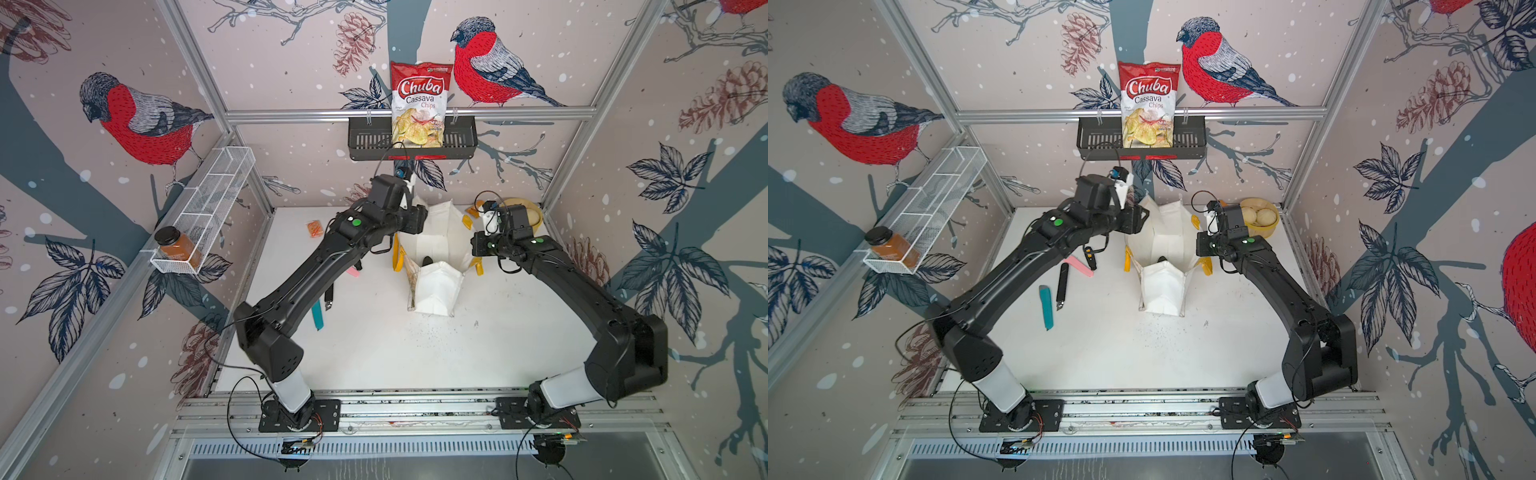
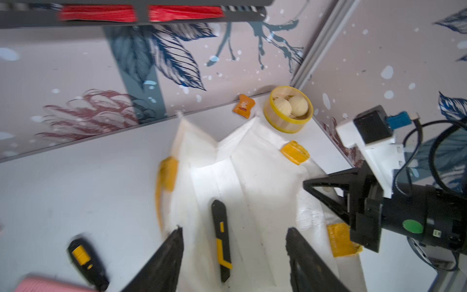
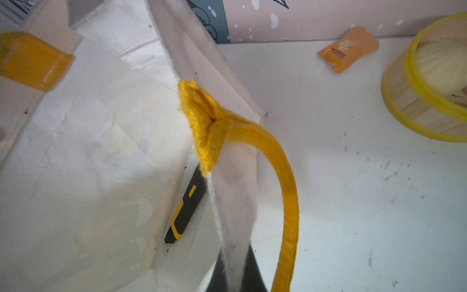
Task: Place the art knife into the pouch
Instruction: Place the utility knife in the pouch, then pick up the utility knife at the center of the board.
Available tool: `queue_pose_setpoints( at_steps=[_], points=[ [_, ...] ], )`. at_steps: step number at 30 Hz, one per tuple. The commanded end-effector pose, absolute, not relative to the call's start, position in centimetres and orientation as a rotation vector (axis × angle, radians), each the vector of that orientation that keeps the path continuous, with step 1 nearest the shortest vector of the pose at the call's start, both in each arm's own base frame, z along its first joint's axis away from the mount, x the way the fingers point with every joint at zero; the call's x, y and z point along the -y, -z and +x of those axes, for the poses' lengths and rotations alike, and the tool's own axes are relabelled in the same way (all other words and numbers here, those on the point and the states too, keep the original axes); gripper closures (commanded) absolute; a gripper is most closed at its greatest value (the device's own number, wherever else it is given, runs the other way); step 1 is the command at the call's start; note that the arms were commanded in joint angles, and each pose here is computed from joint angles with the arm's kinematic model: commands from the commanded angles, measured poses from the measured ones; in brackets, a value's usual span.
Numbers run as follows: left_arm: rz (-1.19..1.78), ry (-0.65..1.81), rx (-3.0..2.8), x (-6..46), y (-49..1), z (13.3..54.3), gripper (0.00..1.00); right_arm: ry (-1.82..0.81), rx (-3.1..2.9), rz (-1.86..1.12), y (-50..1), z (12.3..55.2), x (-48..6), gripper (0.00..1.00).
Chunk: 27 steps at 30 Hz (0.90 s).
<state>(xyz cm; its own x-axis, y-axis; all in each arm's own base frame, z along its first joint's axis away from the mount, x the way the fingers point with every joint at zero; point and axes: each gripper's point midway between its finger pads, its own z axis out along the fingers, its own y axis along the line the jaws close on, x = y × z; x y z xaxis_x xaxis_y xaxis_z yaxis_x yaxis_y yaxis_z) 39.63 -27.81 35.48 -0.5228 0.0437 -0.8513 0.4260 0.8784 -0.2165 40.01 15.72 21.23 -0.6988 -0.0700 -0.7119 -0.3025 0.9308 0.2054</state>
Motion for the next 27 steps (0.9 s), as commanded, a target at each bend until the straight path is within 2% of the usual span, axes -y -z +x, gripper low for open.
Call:
queue_pose_setpoints(
  at_steps=[1,5,10,18,27],
  points=[
    [0.096,0.405,-1.998,21.8,-37.3,40.6,0.35,-0.388,-2.287,-0.272,-22.0,40.4,-15.6,1.00],
    [-0.088,0.260,-2.042,14.4,-35.0,40.3,0.34,-0.404,-2.289,-0.287,-21.8,40.3,-16.0,1.00],
    [-0.161,0.039,-2.238,9.3,-27.6,40.2,0.34,-0.407,-2.298,-0.299,-21.6,40.3,-16.3,1.00],
    [-0.225,0.029,-2.543,6.3,-14.9,38.4,0.36,-0.404,-2.303,-0.310,-21.2,40.2,-16.4,1.00],
    [-0.283,0.079,-2.662,5.0,-8.8,39.1,0.38,-0.409,-2.316,-0.307,-20.4,40.3,-16.5,1.00]
  ],
)
